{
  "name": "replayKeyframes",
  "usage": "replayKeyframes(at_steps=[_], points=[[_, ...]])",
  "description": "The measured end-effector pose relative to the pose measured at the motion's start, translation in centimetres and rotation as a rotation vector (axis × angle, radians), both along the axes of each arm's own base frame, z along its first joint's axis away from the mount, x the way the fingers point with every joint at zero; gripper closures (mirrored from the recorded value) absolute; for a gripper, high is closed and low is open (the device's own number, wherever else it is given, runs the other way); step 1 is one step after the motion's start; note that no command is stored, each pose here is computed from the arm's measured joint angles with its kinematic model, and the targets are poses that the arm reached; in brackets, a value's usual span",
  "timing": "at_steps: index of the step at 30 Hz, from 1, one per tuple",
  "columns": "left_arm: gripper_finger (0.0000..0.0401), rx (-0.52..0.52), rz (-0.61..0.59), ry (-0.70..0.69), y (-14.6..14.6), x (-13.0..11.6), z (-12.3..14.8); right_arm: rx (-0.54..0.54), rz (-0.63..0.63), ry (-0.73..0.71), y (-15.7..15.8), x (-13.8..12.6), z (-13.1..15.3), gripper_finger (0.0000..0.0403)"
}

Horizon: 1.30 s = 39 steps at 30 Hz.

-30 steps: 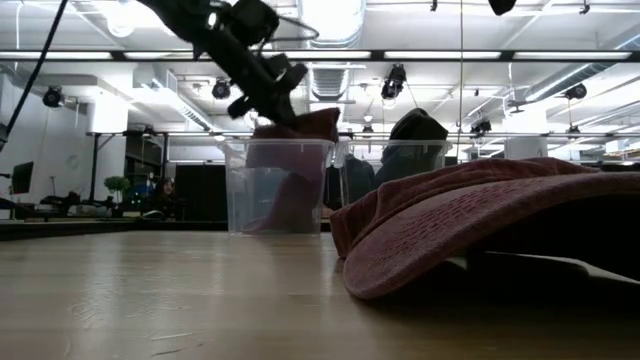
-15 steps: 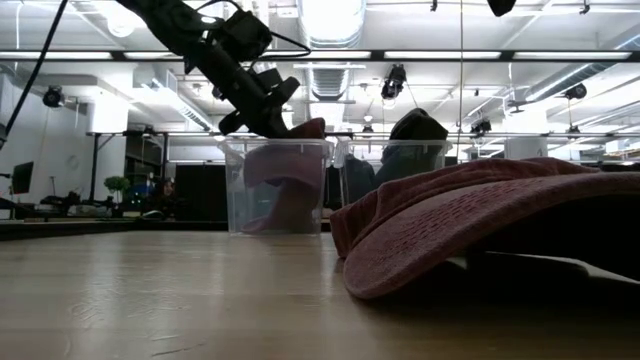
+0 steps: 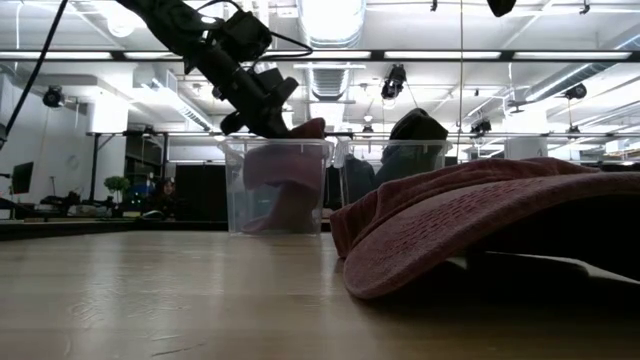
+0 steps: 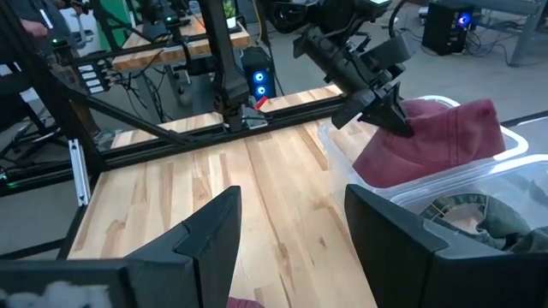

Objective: Pick & Place hat
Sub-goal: Put the top red cap into the left transparent bin

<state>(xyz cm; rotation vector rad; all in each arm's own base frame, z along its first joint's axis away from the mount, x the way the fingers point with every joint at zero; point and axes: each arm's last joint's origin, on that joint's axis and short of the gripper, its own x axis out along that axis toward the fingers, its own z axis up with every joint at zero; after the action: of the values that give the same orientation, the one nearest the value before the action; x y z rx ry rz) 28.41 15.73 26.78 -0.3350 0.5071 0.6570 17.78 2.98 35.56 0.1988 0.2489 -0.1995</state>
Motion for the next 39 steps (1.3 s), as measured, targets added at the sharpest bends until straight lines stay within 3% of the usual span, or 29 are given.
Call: replayKeyframes(at_steps=[6,13,21,24,31,39], points=[[0.0332,-0.021,-0.049,0.007,-0.2,0.0,-0.1,0.000,0.000,0.000,0.0,0.0,0.0,0.0200],[0.0249,-0.037,-0.019,-0.027,-0.2,-0.1,0.6,0.000,0.000,0.000,0.0,0.0,0.0,0.0200],[0.0236,0.053,-0.013,-0.221,-0.3,-0.1,6.2,0.000,0.000,0.001,0.0,0.0,0.0,0.0200],[0.0236,0.107,-0.033,-0.237,-0.1,0.2,6.8,-0.002,0.001,0.001,0.0,0.0,0.0,0.0199],[0.0236,0.046,0.030,0.002,0.6,0.9,2.9,-0.001,0.000,0.001,0.0,0.0,0.0,0.0200],[0.0236,-0.128,0.096,0.270,1.7,2.7,-4.9,0.021,-0.006,-0.003,0.0,0.0,0.0,0.0200]])
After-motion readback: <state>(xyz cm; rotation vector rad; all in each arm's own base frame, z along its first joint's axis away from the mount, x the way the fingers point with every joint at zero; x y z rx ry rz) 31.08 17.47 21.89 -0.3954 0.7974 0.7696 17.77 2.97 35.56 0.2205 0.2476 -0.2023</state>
